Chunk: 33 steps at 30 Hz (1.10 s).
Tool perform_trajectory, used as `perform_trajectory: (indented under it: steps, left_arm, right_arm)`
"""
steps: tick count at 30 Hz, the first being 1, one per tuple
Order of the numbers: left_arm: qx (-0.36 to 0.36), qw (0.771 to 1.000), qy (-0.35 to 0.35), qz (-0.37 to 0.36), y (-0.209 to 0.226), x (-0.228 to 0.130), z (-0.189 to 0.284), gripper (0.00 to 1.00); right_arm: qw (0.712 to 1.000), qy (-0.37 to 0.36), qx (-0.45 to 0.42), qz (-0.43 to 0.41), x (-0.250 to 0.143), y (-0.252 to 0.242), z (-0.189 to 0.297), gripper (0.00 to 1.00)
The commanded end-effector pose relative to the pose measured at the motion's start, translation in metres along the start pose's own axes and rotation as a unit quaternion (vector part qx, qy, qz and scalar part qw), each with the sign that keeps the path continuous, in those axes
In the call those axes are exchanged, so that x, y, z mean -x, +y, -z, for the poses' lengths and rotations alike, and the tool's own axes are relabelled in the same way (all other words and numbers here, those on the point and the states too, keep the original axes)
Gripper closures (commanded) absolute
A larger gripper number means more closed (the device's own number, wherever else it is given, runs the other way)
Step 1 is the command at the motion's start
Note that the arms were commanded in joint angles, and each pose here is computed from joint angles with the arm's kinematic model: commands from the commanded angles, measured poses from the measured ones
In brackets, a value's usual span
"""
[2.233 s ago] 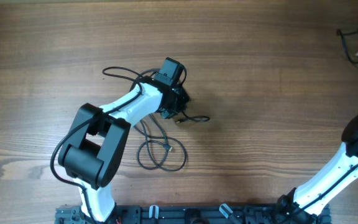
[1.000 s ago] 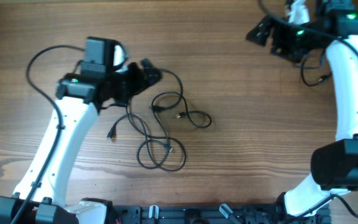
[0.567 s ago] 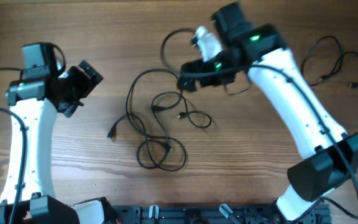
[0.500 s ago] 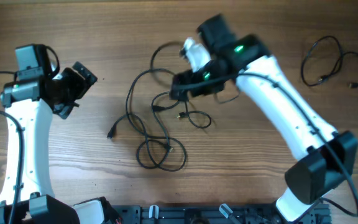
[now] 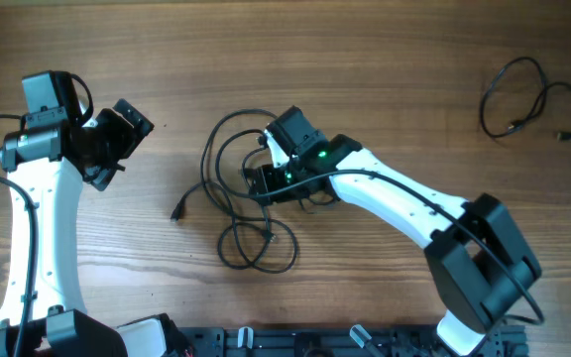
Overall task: Untangle cables
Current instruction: 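Reach the right gripper into the cable pile and grasp a black cable, then carry the grasped cable to the upper right and open the right gripper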
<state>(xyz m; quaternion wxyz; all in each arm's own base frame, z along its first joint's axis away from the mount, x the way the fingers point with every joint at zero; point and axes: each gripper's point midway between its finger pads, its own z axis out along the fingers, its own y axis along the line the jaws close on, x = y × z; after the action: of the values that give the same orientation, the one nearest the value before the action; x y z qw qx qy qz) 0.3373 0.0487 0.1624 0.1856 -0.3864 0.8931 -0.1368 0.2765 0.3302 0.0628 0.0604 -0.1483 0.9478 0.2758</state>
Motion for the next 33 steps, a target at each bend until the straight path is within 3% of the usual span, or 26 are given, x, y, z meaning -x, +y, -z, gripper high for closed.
perform_trajectory:
  steps: [1,5,9,17,18,20,23,27,33]
  left_arm:
    - [0.004,1.000,0.000,-0.007,0.002,0.001,-0.002,0.01]
    - [0.002,1.000,0.001,-0.010,0.000,0.000,-0.002,0.01]
    - [0.001,1.000,0.000,-0.011,-0.001,0.000,-0.002,0.01]
    - [-0.001,1.000,0.002,-0.011,-0.001,0.000,-0.002,0.01]
    - [0.000,1.000,0.003,-0.010,-0.001,-0.001,-0.002,0.01]
    - [0.000,1.000,0.004,-0.010,-0.001,-0.001,-0.002,0.00]
    - [0.000,1.000,0.003,-0.010,-0.001,-0.001,-0.002,0.00]
    - [0.000,1.000,0.004,-0.010,-0.001,-0.001,-0.002,0.00]
    - [0.000,1.000,0.003,-0.011,-0.001,-0.001,-0.002,0.00]
  right_arm:
    - [0.999,0.007,-0.016,-0.027,-0.001,-0.015,-0.028,0.49]
    - [0.999,0.015,-0.016,-0.045,-0.003,-0.023,-0.047,0.56]
    - [0.999,-0.005,-0.009,-0.035,0.005,-0.016,-0.055,0.69]
    - [0.997,0.004,-0.030,-0.077,-0.005,-0.022,-0.077,0.71]
    - [0.996,0.005,-0.030,-0.079,-0.006,-0.023,-0.078,0.74]
    - [0.997,0.005,-0.024,-0.078,-0.004,-0.019,-0.076,0.96]
    - [0.998,-0.004,-0.015,-0.061,0.005,-0.008,-0.064,0.95]
    - [0.998,-0.065,0.010,0.007,0.039,0.026,0.004,0.96]
    - [0.974,-0.217,-0.035,0.061,0.080,0.027,0.158,0.96]
